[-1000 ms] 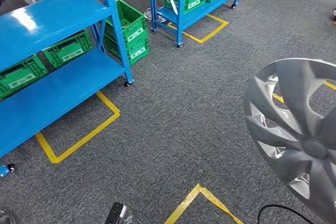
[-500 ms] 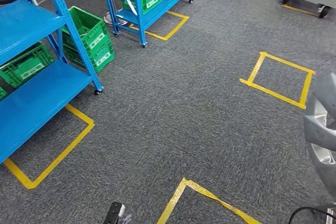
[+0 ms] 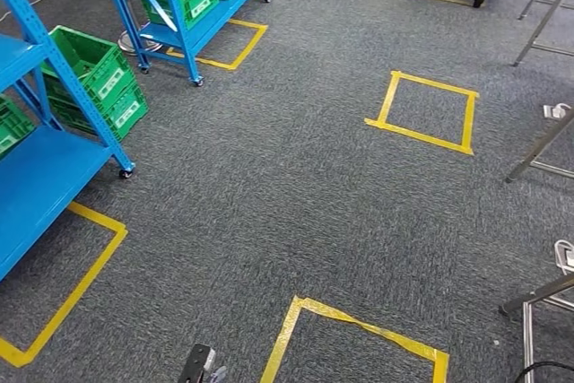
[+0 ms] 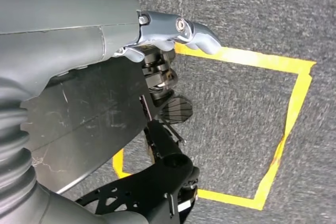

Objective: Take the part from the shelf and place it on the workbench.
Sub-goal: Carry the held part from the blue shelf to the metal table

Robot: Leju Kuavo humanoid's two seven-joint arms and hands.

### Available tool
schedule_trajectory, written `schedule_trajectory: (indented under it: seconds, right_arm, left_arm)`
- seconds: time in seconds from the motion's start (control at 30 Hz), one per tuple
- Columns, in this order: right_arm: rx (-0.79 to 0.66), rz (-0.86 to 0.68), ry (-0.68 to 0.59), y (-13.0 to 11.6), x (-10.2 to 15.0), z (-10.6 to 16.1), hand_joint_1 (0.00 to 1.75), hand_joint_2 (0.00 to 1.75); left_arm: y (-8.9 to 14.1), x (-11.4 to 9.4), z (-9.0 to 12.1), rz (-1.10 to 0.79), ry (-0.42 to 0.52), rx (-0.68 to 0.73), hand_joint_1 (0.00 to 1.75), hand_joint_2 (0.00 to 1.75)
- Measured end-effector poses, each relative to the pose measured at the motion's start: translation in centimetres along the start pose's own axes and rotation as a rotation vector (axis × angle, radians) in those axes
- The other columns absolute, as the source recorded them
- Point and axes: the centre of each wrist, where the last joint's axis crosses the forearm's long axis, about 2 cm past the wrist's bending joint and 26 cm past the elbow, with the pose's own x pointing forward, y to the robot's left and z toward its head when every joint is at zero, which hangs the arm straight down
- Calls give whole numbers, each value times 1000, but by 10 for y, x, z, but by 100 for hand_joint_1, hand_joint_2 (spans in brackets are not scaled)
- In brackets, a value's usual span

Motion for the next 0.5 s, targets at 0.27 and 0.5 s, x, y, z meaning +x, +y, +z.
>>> schedule_trajectory:
  seconds: [0.27,0.5]
  right_arm:
    - [-84,41,-14,-5,0,2,175,175]
    - [-161,53,-27,-6,-1,2,175,175]
  left_arm:
    - [0,1,0,12,12,-10,0,175]
    - [0,1,-1,19,13,-9,0,175]
